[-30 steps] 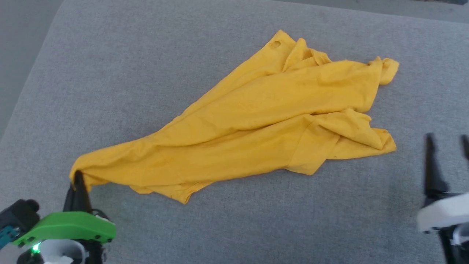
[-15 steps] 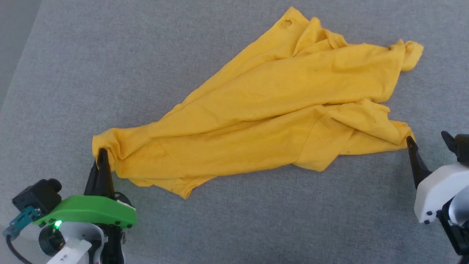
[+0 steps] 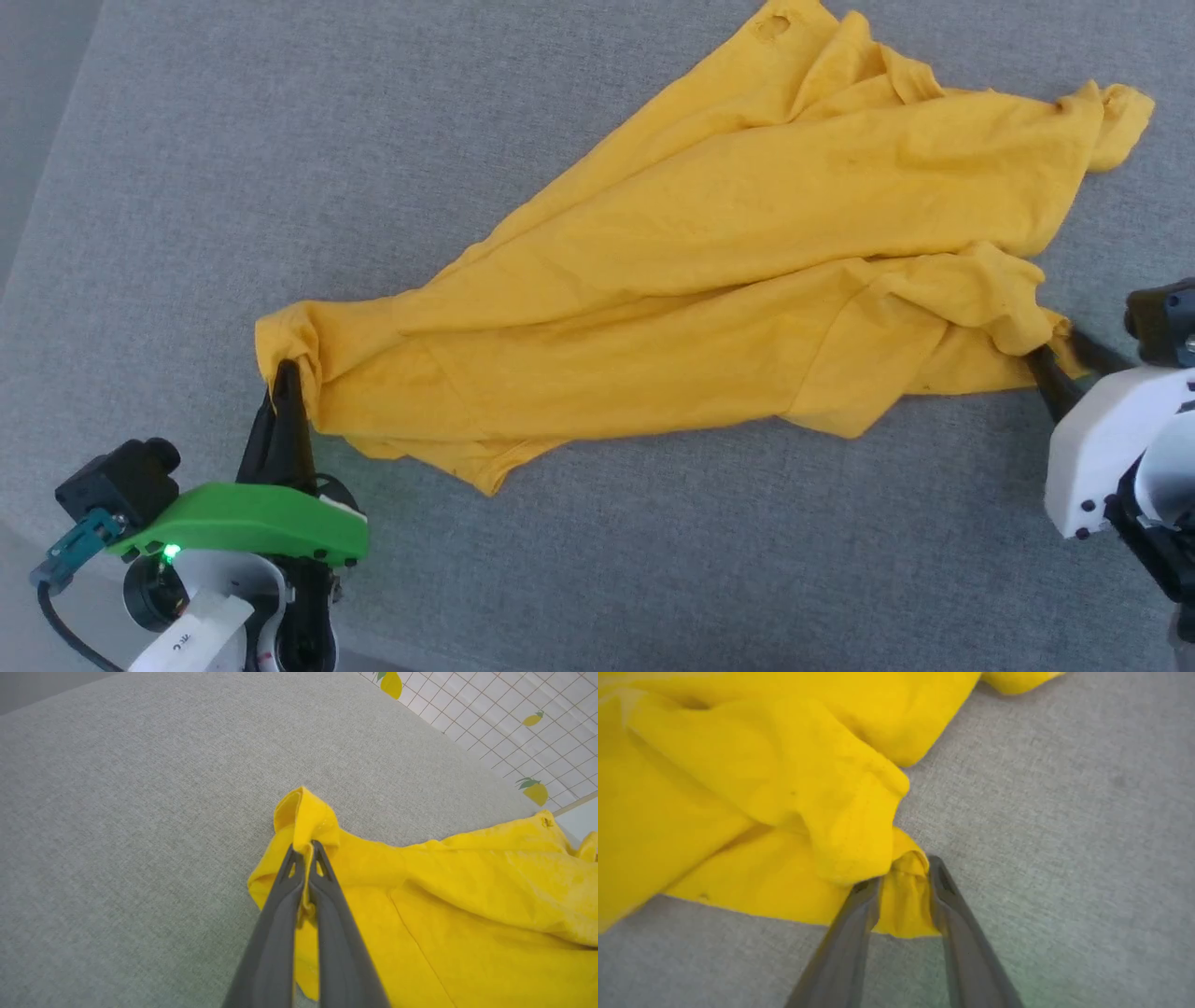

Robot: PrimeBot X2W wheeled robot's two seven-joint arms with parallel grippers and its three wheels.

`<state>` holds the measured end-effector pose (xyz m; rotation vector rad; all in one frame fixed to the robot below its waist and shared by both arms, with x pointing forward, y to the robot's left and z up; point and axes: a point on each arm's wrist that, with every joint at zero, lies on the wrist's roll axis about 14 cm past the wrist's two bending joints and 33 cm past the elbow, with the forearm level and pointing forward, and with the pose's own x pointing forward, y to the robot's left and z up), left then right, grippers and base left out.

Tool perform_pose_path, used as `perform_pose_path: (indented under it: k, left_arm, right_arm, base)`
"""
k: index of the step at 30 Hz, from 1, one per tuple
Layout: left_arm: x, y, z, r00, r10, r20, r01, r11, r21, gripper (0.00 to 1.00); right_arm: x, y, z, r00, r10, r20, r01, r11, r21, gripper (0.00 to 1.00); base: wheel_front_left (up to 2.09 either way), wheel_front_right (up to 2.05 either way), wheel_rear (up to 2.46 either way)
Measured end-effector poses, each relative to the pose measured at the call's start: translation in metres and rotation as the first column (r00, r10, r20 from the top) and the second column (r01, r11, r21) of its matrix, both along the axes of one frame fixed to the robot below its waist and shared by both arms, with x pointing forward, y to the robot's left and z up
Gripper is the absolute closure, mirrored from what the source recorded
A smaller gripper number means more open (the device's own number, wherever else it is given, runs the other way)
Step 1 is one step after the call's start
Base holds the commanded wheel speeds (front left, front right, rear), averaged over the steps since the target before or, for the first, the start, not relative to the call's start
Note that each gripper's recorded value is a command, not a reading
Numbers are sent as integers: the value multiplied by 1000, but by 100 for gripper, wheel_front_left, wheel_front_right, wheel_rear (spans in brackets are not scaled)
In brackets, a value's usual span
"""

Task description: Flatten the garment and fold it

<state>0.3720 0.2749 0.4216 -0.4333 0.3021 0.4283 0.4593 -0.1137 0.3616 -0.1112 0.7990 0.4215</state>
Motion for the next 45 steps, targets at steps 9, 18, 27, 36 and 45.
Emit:
perform_pose_path:
  k: [9,18,27,36,45]
  left_arm:
    - [4,-9,17,998,-26,65,27,999,-20,100]
    - [41,-27,100,937,-109,331,132,990,-47,100]
    - [77,-41,230,771,-230,594,232,970,74,100]
    - [98,-74,341,609,-333,720,310,935,170,100]
    - [110,-110,412,560,-430,708,389,891,233,100]
  right_arm:
    - [2,1,31,993,-81,87,71,992,105,100]
    - [34,-10,147,844,-313,436,166,925,343,100]
    - [39,-20,306,582,-382,718,46,897,440,100]
    - [29,-33,423,367,-368,854,-19,915,402,100]
    - [22,-40,490,302,-349,887,-14,929,370,100]
  base:
    - [0,0,0]
    - [0,0,0]
    - [0,0,0]
    - [0,0,0]
    - [0,0,0]
